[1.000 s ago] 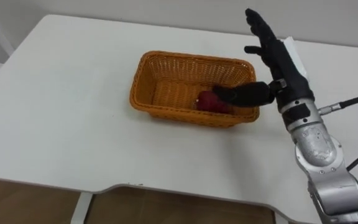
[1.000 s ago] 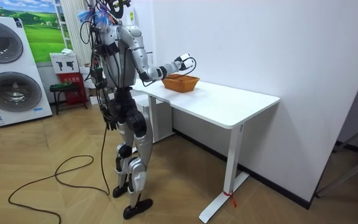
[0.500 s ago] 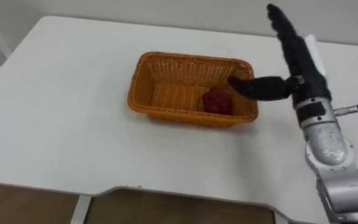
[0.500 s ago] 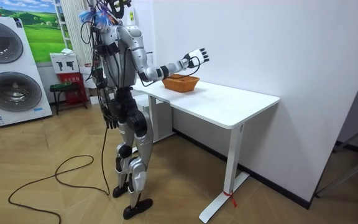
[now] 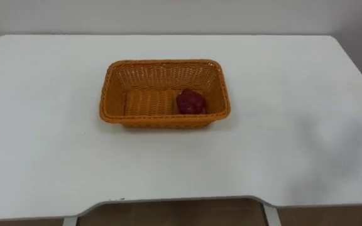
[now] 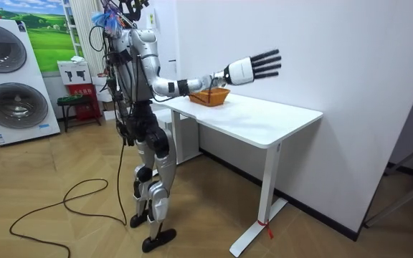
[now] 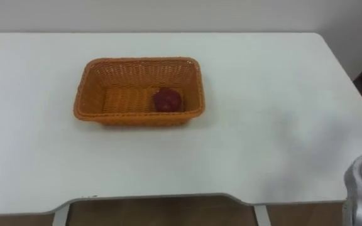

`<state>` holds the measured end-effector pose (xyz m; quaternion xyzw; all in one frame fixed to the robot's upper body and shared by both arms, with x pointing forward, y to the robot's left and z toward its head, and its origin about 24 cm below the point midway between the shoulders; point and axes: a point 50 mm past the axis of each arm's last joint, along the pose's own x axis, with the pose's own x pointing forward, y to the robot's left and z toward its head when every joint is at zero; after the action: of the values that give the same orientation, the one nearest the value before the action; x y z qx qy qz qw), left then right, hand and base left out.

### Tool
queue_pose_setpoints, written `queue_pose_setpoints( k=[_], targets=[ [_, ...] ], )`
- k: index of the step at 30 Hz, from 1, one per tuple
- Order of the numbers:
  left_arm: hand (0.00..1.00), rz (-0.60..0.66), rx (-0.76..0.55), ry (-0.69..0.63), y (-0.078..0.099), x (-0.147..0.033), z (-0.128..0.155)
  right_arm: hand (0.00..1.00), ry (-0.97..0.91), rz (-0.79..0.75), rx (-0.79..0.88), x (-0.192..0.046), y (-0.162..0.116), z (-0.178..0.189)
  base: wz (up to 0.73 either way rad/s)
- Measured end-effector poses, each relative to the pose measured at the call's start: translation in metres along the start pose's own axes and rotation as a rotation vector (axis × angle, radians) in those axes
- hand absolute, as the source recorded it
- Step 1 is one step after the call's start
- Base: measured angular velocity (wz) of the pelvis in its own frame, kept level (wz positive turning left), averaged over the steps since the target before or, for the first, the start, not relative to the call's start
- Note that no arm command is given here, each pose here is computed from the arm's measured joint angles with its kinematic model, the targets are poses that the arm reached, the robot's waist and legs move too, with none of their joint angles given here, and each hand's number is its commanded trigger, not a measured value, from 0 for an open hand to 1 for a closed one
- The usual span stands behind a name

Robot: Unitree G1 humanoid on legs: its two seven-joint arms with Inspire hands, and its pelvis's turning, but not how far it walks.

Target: Pick and place apple

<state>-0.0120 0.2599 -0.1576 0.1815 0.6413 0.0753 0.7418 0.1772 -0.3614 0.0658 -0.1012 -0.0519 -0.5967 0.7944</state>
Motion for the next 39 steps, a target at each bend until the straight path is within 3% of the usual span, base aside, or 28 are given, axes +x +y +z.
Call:
queue_pose_setpoints(
  k=[5,8,11,15,17,22,31,39],
  targets=[
    [0.0,0.025,-0.025,0.01,0.004,0.0,0.0,0.0,0.19,-0.176,-0.116,-0.004,-0.038,-0.048,-0.09],
    [0.0,0.045,-0.05,0.011,0.007,0.0,0.0,0.0,0.406,-0.246,-0.215,-0.018,-0.065,-0.092,0.02],
    [0.0,0.06,-0.053,0.025,0.009,0.0,-0.001,0.0,0.657,-0.296,-0.295,-0.045,-0.091,-0.134,0.03],
    [0.0,0.056,-0.041,0.036,0.009,0.0,-0.001,0.0,0.968,-0.243,-0.405,-0.093,-0.118,-0.175,0.0],
    [0.0,0.047,-0.041,0.045,0.01,0.001,0.0,0.0,1.063,-0.19,-0.439,-0.11,-0.126,-0.185,0.0],
    [0.0,-0.002,-0.041,0.061,0.006,0.001,-0.001,0.0,1.23,0.124,-0.584,-0.146,-0.132,-0.201,0.0],
    [0.0,-0.019,-0.006,0.069,0.0,0.001,0.004,0.0,1.201,0.592,-0.754,-0.167,-0.102,-0.205,0.03],
    [0.0,-0.045,-0.007,0.074,-0.01,0.001,0.007,0.0,1.253,0.74,-0.753,-0.189,-0.095,-0.208,0.0]
  ],
)
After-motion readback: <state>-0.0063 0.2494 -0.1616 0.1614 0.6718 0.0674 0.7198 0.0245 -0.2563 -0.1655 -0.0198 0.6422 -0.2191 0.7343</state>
